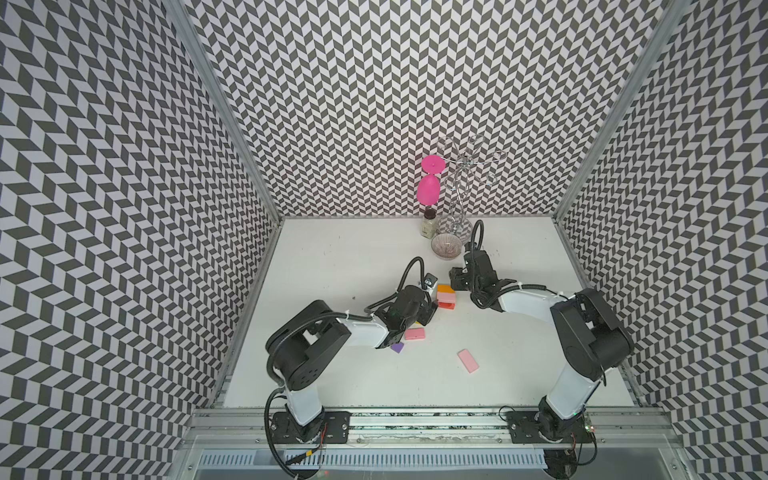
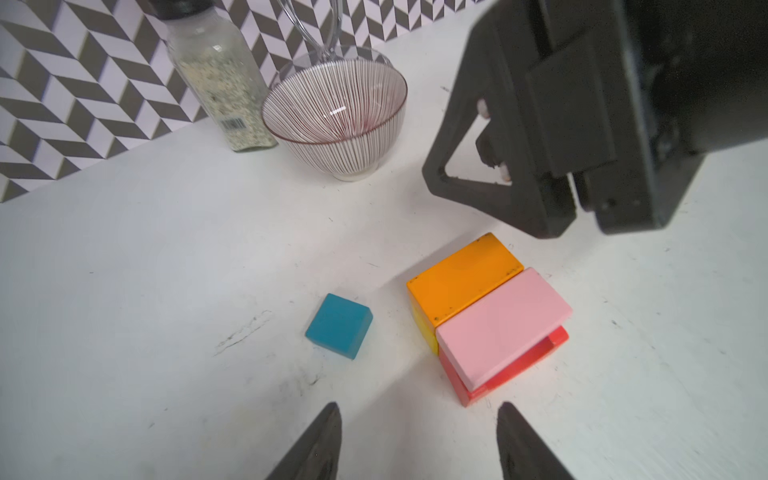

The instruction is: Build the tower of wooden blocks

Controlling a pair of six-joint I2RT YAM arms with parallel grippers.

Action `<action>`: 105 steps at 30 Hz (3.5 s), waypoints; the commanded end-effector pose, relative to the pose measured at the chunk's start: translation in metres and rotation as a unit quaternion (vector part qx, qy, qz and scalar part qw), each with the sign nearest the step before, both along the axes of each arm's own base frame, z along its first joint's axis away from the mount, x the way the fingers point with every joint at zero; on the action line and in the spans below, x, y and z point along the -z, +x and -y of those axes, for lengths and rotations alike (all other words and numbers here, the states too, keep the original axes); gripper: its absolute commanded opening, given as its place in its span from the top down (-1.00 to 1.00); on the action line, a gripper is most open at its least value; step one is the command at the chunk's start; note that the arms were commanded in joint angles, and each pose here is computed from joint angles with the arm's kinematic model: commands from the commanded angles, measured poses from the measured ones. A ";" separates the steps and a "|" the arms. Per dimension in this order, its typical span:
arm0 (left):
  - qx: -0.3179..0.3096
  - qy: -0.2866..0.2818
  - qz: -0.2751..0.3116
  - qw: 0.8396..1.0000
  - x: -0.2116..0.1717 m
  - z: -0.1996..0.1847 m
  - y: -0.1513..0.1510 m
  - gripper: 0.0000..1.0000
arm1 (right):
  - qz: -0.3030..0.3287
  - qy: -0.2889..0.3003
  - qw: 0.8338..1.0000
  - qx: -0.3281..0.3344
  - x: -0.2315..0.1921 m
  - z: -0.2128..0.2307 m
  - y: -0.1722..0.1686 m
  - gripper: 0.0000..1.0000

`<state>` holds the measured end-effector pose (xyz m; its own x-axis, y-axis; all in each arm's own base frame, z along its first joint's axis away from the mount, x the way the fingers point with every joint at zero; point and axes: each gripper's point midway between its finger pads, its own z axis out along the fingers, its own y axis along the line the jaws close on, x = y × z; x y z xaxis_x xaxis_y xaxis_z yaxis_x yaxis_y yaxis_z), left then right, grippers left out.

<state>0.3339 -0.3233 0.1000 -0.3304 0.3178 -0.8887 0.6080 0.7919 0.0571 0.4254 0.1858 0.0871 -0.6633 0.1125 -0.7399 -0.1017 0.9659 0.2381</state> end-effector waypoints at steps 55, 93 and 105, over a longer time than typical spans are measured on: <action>0.005 -0.134 -0.071 0.988 -0.012 -0.007 -0.006 -0.61 | 0.003 0.093 0.994 -0.049 0.040 -0.008 -0.102 0.31; 0.013 -0.088 -0.107 0.990 0.043 0.005 0.001 -0.46 | -0.024 0.067 0.996 -0.055 0.061 -0.015 -0.096 0.43; 0.013 -0.072 -0.115 0.991 0.058 0.008 0.005 -0.47 | -0.010 0.068 0.997 -0.045 0.050 -0.009 -0.101 0.40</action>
<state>0.3359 -0.3317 0.0523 -0.5108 0.1872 -0.8391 0.6194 0.7570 -0.2082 0.3239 0.1946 0.0277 -0.7142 0.1372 -0.6864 -0.1767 0.9135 0.3665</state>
